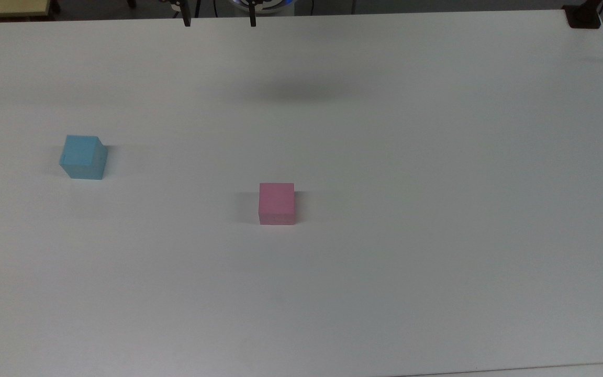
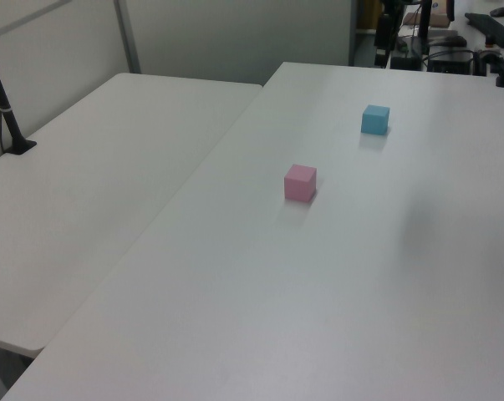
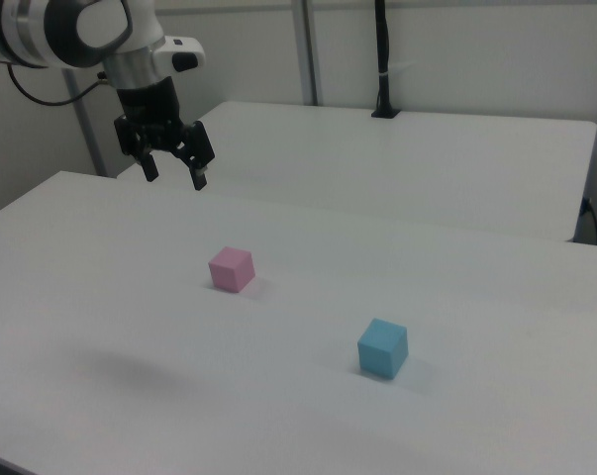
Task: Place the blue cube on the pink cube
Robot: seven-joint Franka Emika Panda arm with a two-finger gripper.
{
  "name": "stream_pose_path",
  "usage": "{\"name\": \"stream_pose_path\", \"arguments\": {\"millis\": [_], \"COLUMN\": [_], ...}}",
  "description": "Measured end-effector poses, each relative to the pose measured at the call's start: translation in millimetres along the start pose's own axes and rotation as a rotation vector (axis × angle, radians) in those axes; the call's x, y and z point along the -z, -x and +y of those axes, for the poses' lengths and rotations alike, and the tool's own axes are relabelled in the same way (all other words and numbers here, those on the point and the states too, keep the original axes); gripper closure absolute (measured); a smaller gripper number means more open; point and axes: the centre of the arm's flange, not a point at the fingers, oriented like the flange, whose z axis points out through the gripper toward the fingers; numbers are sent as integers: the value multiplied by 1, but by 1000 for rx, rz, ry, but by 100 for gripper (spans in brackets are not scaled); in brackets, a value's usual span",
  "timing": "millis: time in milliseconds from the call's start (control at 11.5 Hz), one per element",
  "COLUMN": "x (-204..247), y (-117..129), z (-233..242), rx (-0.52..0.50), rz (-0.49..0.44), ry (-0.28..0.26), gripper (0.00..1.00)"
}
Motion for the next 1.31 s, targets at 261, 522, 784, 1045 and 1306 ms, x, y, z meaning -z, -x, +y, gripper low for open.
{"name": "stream_pose_path", "arguments": {"millis": [261,522,784,1045,1306], "x": [0,0,0,0,-6], "y": [0,0,0,0,-2], "z": [0,0,0,1,1], "rx": [0,-1,-1,-2,6], "rz": [0,0,0,0,-11], "ry": [0,0,0,0,1], "gripper": [0,0,0,0,0]}}
